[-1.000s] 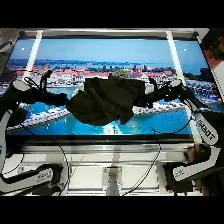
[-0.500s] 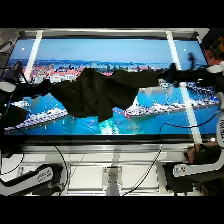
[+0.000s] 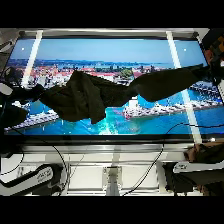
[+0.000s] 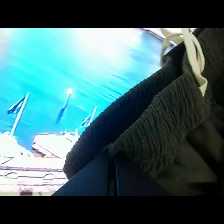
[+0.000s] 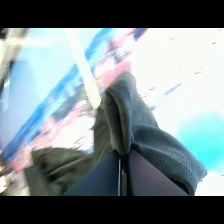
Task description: Fold the clothes and pants, and hang the long-sleeved shirts on hangers.
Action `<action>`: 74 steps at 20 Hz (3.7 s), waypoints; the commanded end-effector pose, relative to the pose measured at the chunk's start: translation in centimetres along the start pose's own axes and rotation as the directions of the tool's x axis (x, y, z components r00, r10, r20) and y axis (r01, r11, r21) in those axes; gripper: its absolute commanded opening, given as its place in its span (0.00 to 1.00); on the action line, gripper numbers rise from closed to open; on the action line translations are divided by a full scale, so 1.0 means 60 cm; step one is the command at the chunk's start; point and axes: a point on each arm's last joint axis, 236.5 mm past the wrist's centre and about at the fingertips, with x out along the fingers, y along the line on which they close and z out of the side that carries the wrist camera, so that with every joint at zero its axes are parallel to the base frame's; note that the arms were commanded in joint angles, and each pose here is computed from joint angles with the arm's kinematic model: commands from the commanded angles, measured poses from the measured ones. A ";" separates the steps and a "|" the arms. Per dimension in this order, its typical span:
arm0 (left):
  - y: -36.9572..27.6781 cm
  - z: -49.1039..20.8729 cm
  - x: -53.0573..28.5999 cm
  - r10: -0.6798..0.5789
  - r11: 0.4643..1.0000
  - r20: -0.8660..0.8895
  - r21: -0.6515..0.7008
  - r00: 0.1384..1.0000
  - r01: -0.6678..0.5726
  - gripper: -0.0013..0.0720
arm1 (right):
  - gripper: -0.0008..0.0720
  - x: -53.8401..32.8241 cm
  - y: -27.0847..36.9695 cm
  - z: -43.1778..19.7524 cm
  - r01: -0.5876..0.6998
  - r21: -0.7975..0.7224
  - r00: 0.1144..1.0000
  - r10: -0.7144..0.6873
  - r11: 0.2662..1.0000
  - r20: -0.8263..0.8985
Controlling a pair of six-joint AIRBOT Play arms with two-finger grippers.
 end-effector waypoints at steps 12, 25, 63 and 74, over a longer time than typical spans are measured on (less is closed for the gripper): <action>0.060 0.033 -0.022 0.154 0.963 0.107 -0.239 0.982 -0.125 0.04 | 0.03 0.016 -0.007 0.133 -0.026 0.104 0.949 -0.008 0.994 0.315; 0.087 0.001 -0.021 0.214 0.942 0.057 -0.276 0.975 -0.190 0.05 | 0.09 0.037 -0.101 0.139 0.184 0.090 0.947 -0.201 0.979 0.253; -0.312 0.115 -0.161 -0.480 0.873 0.275 0.245 0.833 0.422 0.80 | 0.68 0.259 -0.175 -0.103 0.585 -0.369 0.723 -0.671 0.722 -0.165; -0.312 0.115 -0.161 -0.480 0.873 0.275 0.246 0.833 0.422 0.80 | 0.61 0.271 -0.182 -0.123 0.589 -0.392 0.698 -0.690 0.706 -0.192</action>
